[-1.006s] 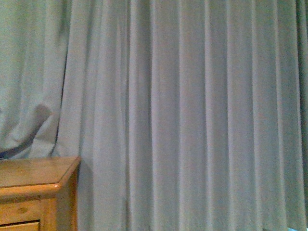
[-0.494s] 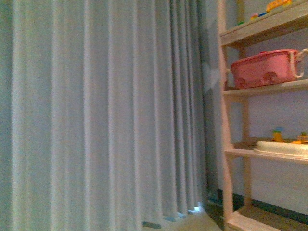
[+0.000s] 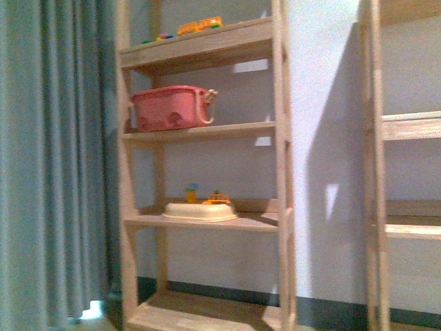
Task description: Put away toys
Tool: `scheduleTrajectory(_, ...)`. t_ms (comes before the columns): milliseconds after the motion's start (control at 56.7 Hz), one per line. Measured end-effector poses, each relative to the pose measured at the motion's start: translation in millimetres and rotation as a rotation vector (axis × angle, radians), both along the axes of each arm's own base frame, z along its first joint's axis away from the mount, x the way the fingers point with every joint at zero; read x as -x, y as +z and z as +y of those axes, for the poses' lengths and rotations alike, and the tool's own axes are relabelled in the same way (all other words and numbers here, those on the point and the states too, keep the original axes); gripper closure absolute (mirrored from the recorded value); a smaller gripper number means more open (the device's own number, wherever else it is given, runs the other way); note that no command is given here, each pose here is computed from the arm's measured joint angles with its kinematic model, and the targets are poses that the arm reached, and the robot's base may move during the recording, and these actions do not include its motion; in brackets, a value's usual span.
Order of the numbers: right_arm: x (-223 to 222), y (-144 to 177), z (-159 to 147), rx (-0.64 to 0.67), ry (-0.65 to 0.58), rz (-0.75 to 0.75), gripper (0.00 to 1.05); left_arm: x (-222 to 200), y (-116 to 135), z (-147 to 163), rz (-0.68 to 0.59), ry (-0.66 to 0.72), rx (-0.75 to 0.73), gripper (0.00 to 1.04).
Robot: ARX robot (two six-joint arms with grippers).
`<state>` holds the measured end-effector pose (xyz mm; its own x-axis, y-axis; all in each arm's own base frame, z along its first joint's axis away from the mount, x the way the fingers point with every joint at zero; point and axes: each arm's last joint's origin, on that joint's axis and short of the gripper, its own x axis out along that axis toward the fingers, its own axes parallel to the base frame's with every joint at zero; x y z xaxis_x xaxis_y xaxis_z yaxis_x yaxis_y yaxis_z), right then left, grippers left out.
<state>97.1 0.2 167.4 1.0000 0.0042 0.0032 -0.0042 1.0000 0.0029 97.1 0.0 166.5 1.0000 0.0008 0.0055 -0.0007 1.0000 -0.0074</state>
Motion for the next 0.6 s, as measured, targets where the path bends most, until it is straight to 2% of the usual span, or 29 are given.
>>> scheduleTrajectory(600,0.0,-0.1,-0.4,0.000,-0.011,0.001,0.98,0.0,0.1,-0.2,-0.001,-0.004,0.000,0.06)
